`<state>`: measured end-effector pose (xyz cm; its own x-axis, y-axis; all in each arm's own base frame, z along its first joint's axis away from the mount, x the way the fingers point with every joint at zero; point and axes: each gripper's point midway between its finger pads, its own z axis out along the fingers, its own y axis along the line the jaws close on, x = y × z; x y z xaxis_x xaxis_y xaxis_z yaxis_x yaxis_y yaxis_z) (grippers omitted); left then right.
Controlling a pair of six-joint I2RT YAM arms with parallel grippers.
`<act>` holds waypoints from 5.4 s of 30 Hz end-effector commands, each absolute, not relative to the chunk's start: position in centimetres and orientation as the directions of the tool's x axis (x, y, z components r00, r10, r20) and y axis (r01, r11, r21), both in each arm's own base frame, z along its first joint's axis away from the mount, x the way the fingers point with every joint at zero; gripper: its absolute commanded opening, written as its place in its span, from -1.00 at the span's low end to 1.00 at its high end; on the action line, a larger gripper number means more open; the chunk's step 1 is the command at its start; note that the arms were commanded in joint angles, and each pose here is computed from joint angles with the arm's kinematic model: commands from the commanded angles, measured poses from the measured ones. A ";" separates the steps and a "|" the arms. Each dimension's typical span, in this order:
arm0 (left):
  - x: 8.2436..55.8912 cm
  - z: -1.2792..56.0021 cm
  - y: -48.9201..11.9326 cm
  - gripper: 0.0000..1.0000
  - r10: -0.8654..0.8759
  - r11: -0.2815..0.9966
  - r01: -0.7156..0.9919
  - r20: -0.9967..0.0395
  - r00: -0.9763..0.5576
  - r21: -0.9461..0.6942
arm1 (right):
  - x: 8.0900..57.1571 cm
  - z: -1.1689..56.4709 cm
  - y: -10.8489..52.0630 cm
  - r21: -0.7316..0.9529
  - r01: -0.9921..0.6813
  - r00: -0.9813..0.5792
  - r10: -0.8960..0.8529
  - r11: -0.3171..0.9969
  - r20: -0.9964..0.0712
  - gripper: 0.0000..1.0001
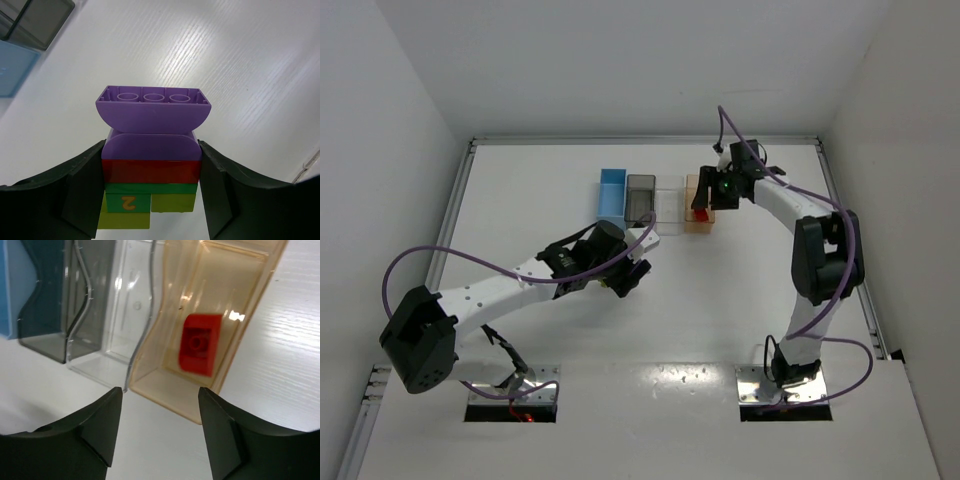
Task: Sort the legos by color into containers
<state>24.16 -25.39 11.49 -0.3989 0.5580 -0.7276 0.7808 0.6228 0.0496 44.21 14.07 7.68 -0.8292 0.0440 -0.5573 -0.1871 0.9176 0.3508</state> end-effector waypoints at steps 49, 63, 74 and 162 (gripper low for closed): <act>25.2 13.8 -26.5 -1.00 0.507 0.628 0.777 -0.780 -0.367 0.042 | 26.4 14.7 31.1 0.823 -0.546 -0.805 -0.372 0.156 -0.463 -0.98; 24.1 12.1 -25.3 -1.00 0.523 0.628 0.778 -0.761 -0.384 0.040 | 36.1 19.7 25.5 0.757 -0.602 -0.798 -0.173 0.253 -0.577 -1.00; 26.5 14.0 -24.2 -1.00 0.470 0.693 0.719 -0.789 -0.395 0.053 | 44.9 13.8 20.8 0.493 -0.490 -0.771 -0.093 0.719 -0.630 -1.00; 38.8 18.8 -3.0 -1.00 -0.897 0.390 -0.496 -0.200 -0.394 -0.776 | 36.3 16.4 52.3 0.580 -0.649 -0.688 -0.053 0.493 -0.724 0.33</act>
<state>38.42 -2.55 16.39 -0.3978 -0.8898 -0.2237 -0.5695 0.4306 -0.7002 36.02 50.59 13.73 -0.7192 -0.0926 -0.6886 -0.6111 0.5559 0.5635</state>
